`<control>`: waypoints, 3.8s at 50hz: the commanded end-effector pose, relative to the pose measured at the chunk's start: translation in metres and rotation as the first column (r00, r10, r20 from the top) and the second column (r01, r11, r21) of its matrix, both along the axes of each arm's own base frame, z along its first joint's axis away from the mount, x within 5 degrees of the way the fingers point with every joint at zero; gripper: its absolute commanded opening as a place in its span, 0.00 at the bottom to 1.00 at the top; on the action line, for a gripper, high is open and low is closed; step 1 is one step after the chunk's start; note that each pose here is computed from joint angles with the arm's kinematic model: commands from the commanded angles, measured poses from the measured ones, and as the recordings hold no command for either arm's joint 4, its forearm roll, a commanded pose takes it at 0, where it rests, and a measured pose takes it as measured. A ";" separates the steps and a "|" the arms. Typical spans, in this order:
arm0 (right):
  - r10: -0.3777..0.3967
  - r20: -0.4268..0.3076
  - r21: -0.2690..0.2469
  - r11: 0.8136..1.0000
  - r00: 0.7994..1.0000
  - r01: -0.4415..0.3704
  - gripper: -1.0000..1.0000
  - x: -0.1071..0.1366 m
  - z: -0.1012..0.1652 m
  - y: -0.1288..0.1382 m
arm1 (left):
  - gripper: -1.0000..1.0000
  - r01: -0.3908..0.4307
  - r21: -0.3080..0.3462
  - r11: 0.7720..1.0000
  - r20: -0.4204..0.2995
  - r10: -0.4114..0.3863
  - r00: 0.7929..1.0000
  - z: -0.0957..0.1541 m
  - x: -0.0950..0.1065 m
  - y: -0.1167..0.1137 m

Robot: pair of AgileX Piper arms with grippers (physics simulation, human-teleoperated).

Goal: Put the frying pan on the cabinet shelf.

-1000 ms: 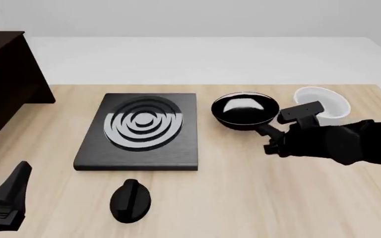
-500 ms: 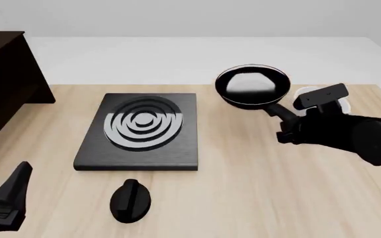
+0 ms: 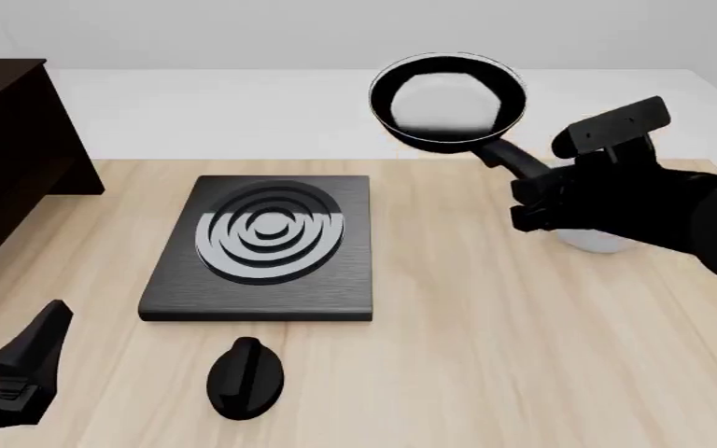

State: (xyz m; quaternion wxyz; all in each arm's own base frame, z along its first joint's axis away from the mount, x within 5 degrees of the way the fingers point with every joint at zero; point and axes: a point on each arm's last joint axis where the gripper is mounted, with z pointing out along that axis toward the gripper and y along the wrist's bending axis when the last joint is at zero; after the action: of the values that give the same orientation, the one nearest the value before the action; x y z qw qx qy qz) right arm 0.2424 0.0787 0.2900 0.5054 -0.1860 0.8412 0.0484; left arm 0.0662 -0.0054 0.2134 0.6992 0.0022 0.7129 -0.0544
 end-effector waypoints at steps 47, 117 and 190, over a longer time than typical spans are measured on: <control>0.373 0.221 0.058 0.917 0.901 -0.394 0.00 -0.013 0.096 0.118 | 1.00 0.162 -0.792 0.588 -0.021 -0.291 0.956 0.115 0.004 -0.021; 0.650 0.185 0.115 0.731 0.737 -0.673 0.00 -0.067 0.091 0.240 | 1.00 0.287 -0.785 0.549 -0.025 -0.491 0.871 0.119 -0.007 -0.033; 0.722 0.210 0.135 0.647 0.660 -0.751 0.00 -0.107 0.078 0.252 | 1.00 0.265 -0.790 0.552 -0.056 -0.496 0.867 0.104 0.000 -0.038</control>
State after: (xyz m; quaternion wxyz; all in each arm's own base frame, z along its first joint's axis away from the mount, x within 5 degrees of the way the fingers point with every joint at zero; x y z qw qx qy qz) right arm 0.1416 0.3310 0.3513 0.5018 -0.4748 0.6575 0.3007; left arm 0.0651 -0.0430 0.3201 0.5005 -0.1422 0.6916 -0.5010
